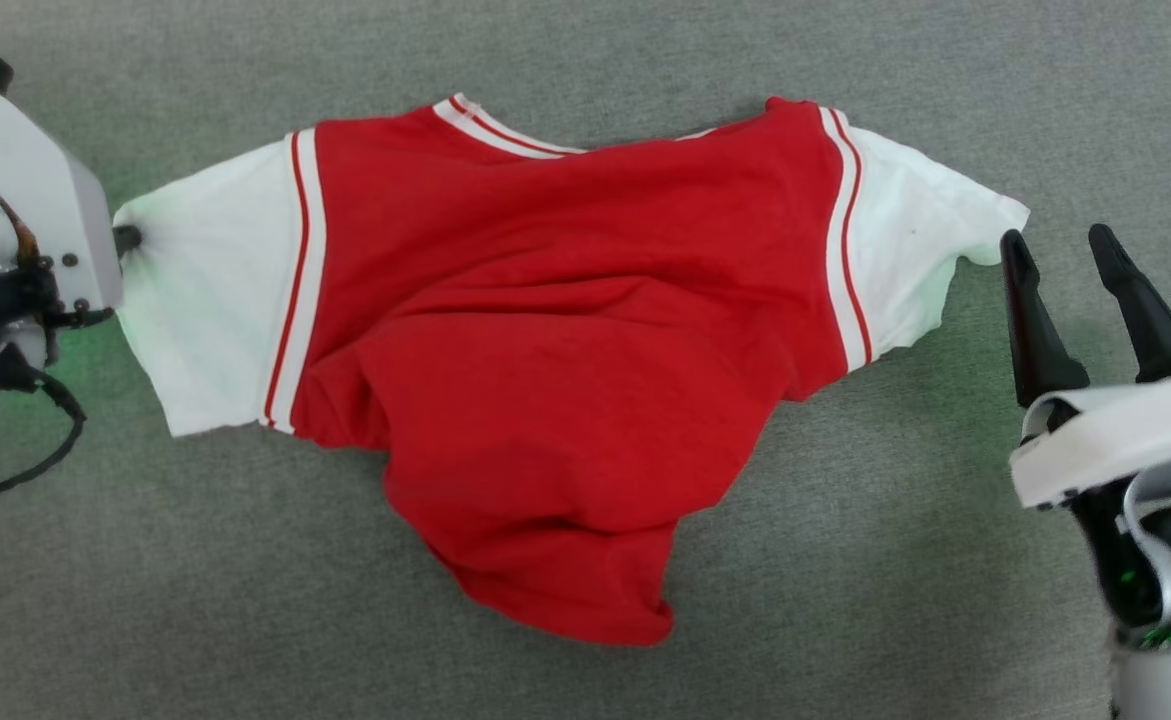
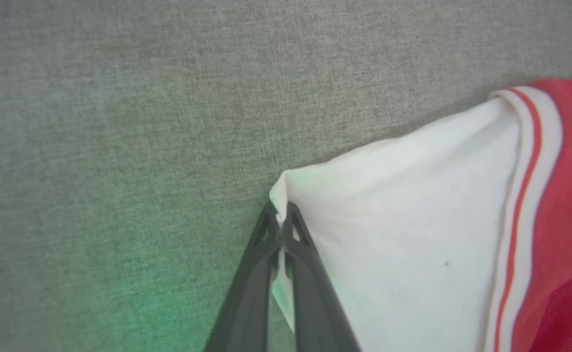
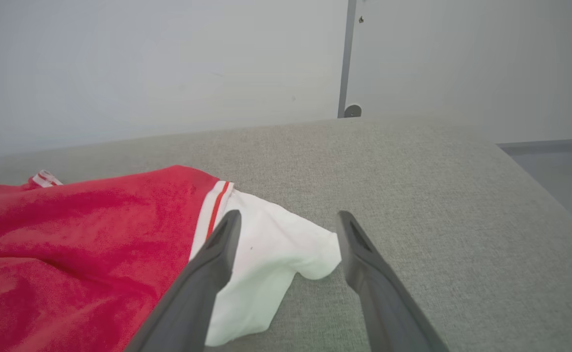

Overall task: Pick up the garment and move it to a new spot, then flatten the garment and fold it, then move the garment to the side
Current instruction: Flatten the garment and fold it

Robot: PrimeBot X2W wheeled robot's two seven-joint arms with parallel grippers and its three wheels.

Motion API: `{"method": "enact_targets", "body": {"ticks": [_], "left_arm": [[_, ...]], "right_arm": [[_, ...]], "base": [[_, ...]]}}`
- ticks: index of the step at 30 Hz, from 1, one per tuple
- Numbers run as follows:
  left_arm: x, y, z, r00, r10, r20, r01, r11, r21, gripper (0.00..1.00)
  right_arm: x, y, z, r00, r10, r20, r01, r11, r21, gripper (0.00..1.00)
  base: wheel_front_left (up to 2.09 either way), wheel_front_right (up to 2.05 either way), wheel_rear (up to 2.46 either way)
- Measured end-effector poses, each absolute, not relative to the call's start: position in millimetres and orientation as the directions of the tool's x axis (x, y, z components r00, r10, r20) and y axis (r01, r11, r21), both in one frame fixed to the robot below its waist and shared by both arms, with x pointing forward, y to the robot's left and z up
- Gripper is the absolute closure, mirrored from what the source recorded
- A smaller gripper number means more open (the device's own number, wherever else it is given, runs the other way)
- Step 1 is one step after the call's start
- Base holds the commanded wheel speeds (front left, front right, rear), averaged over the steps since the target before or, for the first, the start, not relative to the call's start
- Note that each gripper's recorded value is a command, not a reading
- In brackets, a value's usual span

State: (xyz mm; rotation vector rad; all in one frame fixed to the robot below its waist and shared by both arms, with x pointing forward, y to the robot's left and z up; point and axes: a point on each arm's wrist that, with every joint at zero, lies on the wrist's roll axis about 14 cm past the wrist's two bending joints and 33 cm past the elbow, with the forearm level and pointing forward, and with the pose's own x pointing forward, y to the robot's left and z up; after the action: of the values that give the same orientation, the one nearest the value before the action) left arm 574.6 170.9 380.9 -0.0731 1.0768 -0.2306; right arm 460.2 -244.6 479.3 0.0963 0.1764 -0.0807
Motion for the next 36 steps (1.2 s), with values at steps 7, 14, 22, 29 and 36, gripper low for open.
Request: {"method": "enact_targets", "body": {"ticks": [7,14,22,29,36], "left_arm": [[577.7,170.3,380.9,0.461,-0.229,-0.857,0.155,0.972,-0.177,1.0],[578.8,170.5,381.0,0.473,-0.237,-0.849,0.155,0.97,-0.185,1.0],[580.3,172.5,378.8,0.484,-0.246,-0.84,0.15,0.969,-0.197,1.0],[580.4,177.6,375.9,0.491,-0.244,-0.836,0.133,0.97,-0.205,1.0],[579.3,178.0,382.3,0.505,-0.235,-0.831,0.124,0.972,-0.2,1.0]], "right_arm": [[480.2,-260.6,460.8,0.93,-0.054,-0.364,0.089,0.993,0.08,0.0],[500.4,-277.0,435.6,0.83,-0.042,-0.556,0.101,0.992,0.077,0.0],[508.2,-270.2,394.3,0.682,0.01,-0.732,0.12,0.985,0.125,0.0],[513.0,-264.4,379.7,0.58,0.032,-0.814,0.13,0.983,0.131,1.0],[512.3,-261.5,385.9,0.508,0.045,-0.86,0.155,0.978,0.143,1.0]], "base": [[0.0,0.0,0.0],[0.0,0.0,0.0],[0.0,0.0,0.0],[0.0,0.0,0.0],[0.0,0.0,0.0]]}}
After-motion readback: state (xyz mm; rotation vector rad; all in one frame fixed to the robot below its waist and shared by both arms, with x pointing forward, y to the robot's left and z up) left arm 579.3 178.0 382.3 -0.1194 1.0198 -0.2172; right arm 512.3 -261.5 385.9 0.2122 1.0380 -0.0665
